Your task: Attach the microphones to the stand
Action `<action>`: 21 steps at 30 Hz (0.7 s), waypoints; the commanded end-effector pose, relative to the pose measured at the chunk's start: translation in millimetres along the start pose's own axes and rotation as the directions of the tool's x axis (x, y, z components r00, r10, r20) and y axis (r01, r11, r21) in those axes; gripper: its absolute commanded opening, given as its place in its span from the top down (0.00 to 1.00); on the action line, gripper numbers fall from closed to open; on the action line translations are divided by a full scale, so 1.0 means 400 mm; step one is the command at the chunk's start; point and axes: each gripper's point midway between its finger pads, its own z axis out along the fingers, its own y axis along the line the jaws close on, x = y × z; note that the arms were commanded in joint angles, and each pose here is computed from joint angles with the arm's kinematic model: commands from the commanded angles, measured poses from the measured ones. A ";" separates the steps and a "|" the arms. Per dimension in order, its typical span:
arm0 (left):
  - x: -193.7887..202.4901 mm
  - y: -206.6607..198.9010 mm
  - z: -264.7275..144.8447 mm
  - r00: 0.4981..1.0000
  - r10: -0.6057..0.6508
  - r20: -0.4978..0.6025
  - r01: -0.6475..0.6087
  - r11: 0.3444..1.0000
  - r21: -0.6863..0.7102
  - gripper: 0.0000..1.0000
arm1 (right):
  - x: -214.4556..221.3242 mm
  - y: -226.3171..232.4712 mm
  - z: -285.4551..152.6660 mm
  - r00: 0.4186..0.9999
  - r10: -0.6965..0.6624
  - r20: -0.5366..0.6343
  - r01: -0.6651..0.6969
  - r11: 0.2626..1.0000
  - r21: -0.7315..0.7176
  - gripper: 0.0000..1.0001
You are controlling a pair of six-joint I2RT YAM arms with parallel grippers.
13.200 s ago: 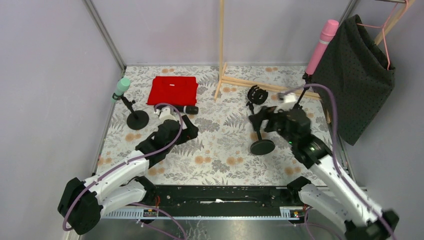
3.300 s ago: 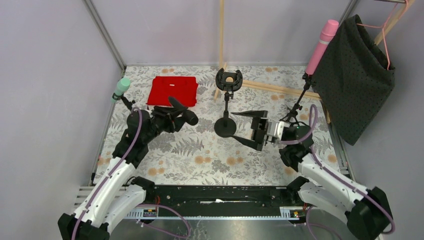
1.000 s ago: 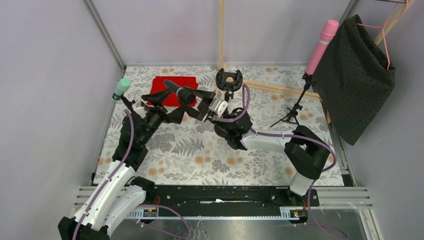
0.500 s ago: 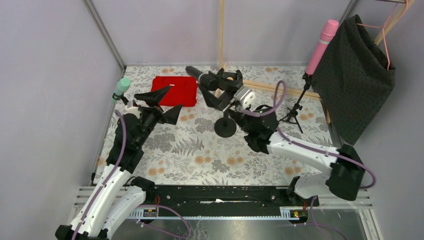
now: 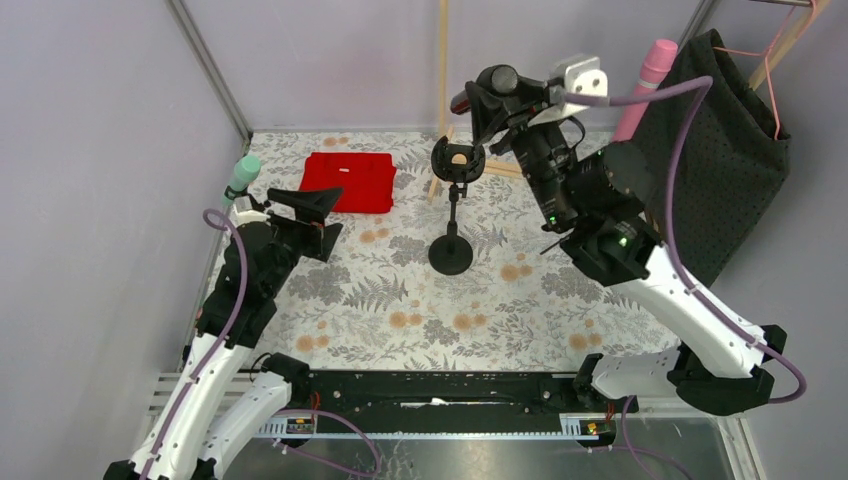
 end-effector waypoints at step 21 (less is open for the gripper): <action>-0.010 0.143 0.014 0.912 0.406 -0.061 -0.410 0.899 -0.154 0.01 | 0.259 -0.061 0.055 0.874 -0.111 -0.473 0.188 0.975 0.117 1.00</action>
